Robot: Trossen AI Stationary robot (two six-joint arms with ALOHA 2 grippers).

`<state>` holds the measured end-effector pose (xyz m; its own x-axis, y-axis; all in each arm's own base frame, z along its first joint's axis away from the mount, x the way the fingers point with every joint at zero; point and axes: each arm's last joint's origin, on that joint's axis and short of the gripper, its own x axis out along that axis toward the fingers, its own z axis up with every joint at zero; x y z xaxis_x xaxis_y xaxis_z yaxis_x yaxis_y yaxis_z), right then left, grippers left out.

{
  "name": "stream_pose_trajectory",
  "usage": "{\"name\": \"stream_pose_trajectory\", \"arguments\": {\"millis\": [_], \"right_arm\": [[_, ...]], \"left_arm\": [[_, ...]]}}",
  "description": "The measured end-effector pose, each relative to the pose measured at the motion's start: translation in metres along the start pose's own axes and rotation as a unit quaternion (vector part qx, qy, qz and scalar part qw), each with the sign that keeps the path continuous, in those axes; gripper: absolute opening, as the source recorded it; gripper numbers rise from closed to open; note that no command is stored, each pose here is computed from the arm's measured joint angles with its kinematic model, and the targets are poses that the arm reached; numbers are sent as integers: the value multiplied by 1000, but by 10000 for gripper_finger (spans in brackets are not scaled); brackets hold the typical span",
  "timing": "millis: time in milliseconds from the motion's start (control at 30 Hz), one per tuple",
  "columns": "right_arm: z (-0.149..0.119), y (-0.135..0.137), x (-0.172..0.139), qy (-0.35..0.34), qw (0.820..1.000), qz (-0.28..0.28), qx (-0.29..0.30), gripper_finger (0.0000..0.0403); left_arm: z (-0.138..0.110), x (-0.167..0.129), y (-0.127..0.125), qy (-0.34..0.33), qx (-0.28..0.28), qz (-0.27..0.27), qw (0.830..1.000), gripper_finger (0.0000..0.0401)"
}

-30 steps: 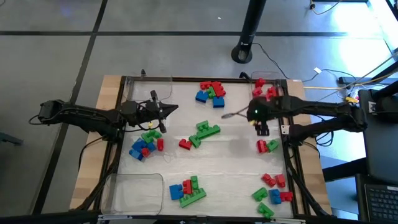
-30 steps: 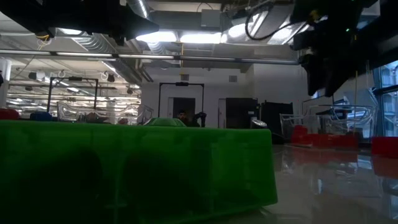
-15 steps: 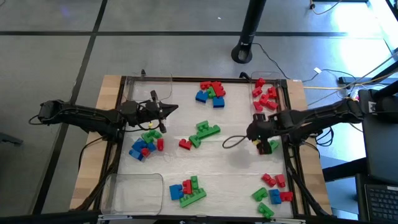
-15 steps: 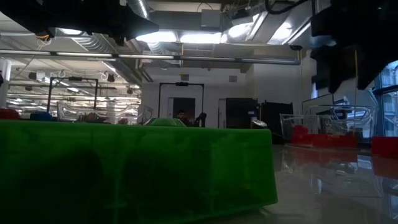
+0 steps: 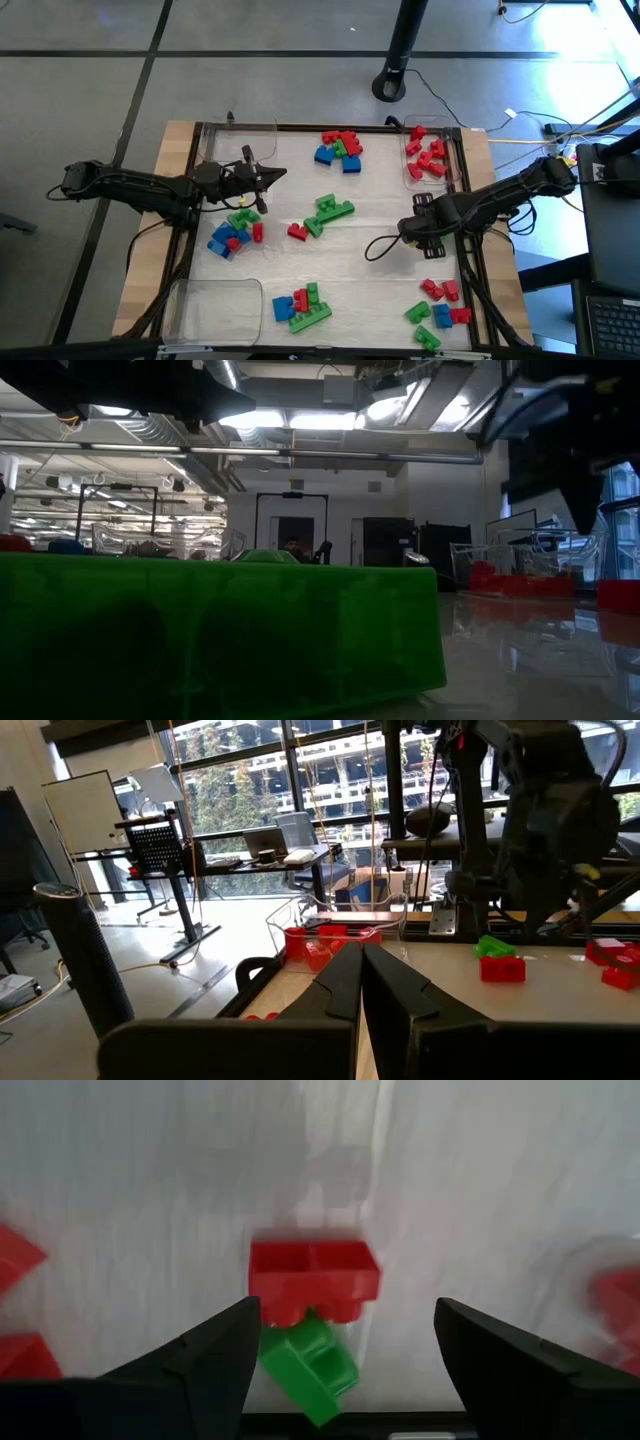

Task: Sort blocks
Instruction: Put the red game piece into the right transparent bin

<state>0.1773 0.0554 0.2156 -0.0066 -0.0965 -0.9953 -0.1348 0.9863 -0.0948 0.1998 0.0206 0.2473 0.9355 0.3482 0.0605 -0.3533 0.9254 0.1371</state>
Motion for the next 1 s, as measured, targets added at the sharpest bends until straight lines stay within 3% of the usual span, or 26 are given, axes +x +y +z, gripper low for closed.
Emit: {"name": "stream_pose_trajectory", "arguments": {"millis": [300,567,1000], "right_arm": [[-18,0,32,59,998,8,9,298],[-14,3,40,31,999,37,11,298],[-16,3,54,8,1000,19,15,298]], "left_arm": [[0,0,0,0,0,0,1000,4],[0,0,0,0,0,0,1000,4],[0,0,0,0,0,0,1000,4]]}}
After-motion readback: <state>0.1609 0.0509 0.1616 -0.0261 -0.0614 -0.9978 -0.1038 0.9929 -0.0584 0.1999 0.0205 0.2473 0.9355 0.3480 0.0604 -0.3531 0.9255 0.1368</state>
